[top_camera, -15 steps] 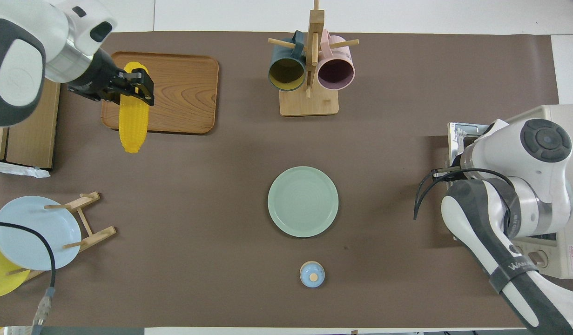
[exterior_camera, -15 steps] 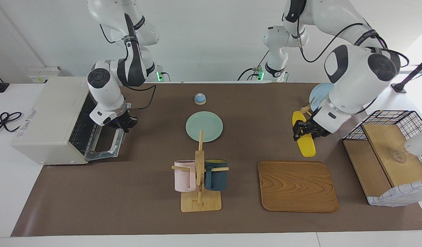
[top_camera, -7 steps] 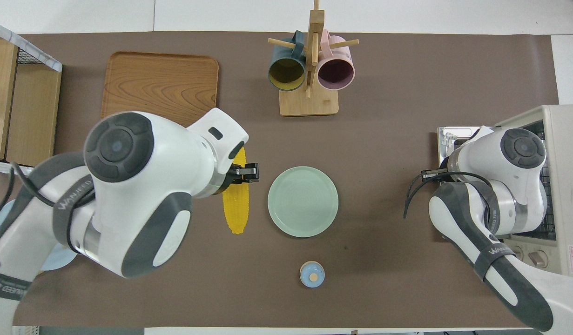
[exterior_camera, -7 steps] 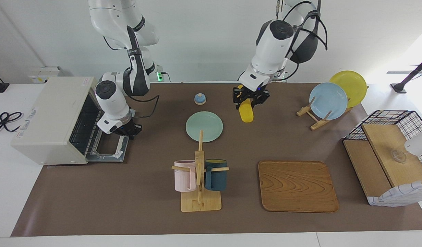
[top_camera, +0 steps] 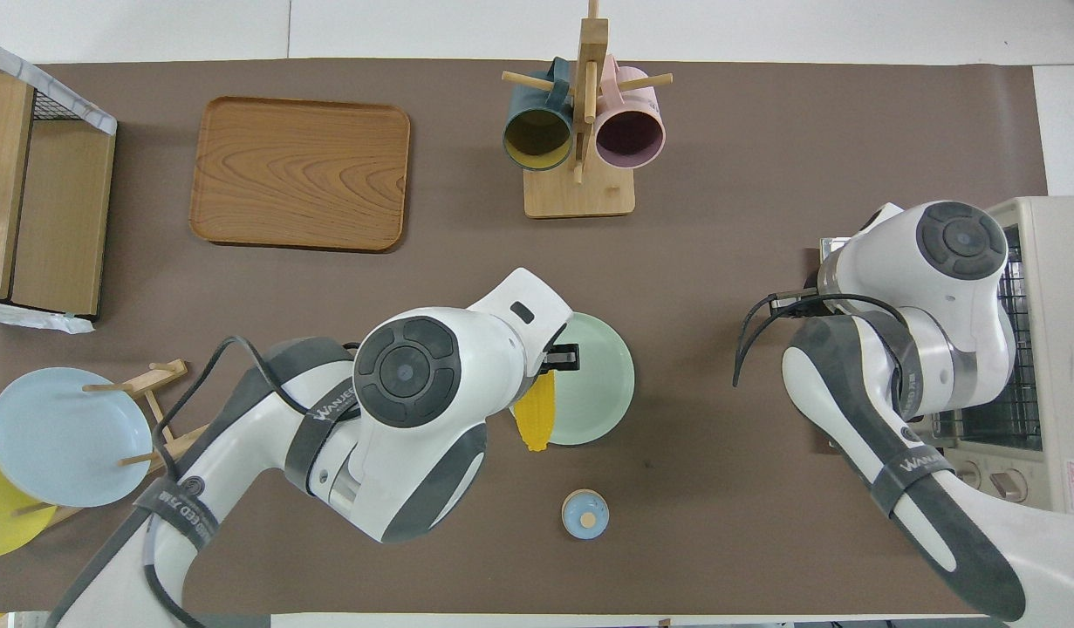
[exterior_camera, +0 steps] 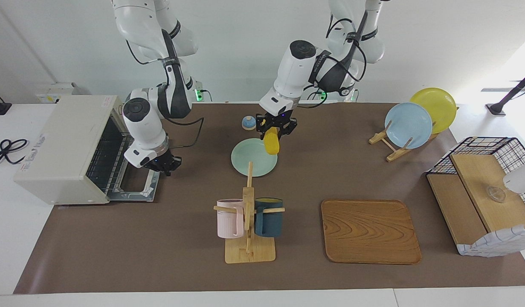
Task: Put corn in oven
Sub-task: 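Carry the corn with the left gripper onto the green plate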
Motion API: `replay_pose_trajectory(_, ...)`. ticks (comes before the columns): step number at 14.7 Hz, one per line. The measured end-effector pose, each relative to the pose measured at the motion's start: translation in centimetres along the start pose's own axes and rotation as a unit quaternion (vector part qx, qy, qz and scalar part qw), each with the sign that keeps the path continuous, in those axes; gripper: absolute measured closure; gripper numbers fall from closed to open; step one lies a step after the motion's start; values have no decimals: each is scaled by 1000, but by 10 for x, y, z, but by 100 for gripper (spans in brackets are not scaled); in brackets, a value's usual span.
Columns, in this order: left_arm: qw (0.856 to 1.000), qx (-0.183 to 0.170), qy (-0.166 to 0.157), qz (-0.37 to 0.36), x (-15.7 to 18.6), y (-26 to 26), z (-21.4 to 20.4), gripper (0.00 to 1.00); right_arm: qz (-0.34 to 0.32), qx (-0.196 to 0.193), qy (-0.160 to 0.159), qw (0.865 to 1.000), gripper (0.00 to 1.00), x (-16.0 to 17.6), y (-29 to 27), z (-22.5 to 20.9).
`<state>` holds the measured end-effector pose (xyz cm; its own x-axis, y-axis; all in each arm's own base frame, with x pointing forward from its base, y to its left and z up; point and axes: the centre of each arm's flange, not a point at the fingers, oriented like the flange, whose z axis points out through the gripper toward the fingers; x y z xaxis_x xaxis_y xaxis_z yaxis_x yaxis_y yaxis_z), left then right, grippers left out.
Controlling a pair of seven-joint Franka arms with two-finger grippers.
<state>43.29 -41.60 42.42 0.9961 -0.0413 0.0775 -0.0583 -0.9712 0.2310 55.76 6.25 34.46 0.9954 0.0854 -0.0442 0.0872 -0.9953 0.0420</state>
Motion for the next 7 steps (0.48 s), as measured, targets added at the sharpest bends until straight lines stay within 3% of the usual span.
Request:
replay_pose_trajectory(3, 1000, -2, 1, 3, -1, 7, 38, 43, 0, -3, -11, 1000, 99, 7, -4, -39)
replay_pose_trajectory(5, 1000, -2, -1, 4, -5, 13, 64, 43, 5, -3, -4, 1000, 85, 4, 2, -62)
replay_pose_trajectory(7, 1000, 1, -8, 7, -14, 19, 88, 43, 9, -3, -8, 1000, 62, -6, 8, -81)
